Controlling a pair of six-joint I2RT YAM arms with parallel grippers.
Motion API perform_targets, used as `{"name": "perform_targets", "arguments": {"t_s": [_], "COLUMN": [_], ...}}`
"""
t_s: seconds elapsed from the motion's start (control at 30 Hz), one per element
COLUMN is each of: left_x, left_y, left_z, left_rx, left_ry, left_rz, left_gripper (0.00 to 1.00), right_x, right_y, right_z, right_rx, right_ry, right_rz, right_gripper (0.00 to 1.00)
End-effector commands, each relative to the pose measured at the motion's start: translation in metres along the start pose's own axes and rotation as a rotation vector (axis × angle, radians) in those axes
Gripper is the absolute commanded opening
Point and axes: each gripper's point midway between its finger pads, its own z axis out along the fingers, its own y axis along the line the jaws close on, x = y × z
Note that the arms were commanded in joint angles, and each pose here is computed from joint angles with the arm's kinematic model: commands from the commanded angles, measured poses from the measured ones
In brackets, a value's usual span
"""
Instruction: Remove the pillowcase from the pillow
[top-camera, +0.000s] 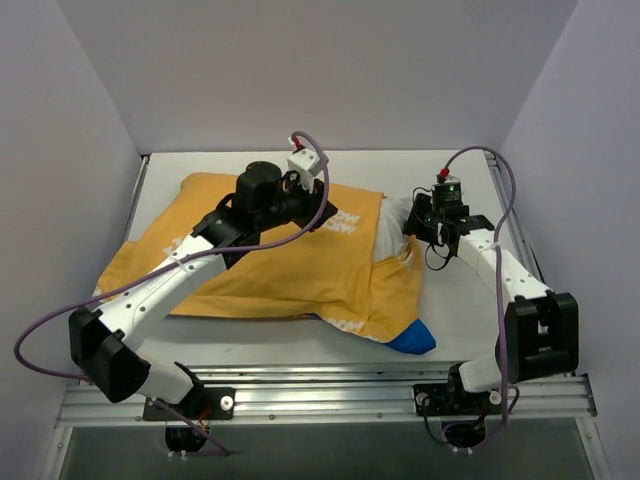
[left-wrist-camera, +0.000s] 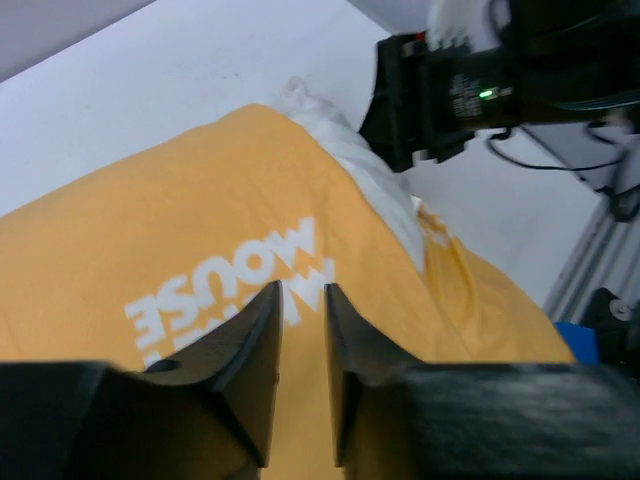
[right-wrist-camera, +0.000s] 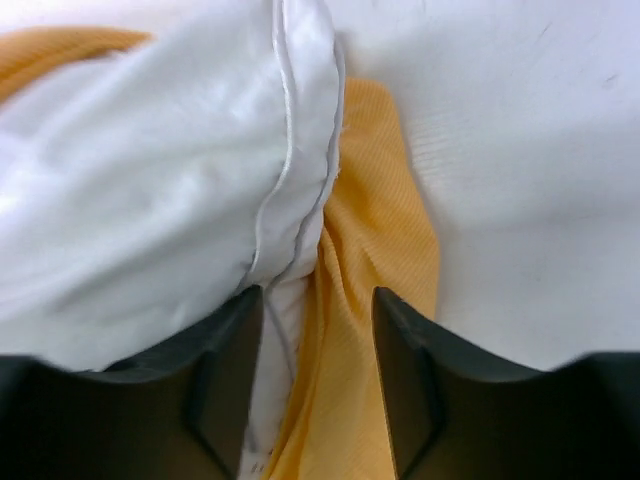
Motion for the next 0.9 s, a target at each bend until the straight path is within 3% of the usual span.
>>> {"name": "perform_targets", "arguments": {"t_s": [0.0,0.03,0.13,0.23,0.53,0.87], "left_x": [-0.042,-0.040,-0.025,0.005,0.130,0.134], "left_y": [0.010,0.010,0.011,0.025,0.085,0.127], "left_z": [0.013,0.014,0.015,0.001,-0.038,-0.004], "left_rx": [-0.069,-0.075,-0.142,-0.326,-0.699,-0.672], "left_ry": [-0.084,-0.063,0.007,0.080,0.242,0.159], "left_rz": [-0.019,-0.023,-0.043,-0.140,-0.373,-0.452], "left_gripper": [0.33,0.50,0.75,0.86,0.86,0.86], "right_x": [-0.040,-0.036,-0.037,-0.031,0.035,0.097], "right_y": [0.011,0.013,0.012,0.016,0.049,0.073], "right_z": [-0.042,-0.048,-0.071,-0.096,-0.116,-0.096], "right_rx": [0.051,0.055,0.060,0.050,-0.047,-0.032], "right_ry": [-0.145,-0.139,-0.162,-0.175,-0.079,0.014], "right_rz": [-0.067,-0.079,-0.070,-0.057,0.006,-0.061], "right_gripper": [0.51,0.60,0.71,0.78,0.80,0.78]}}
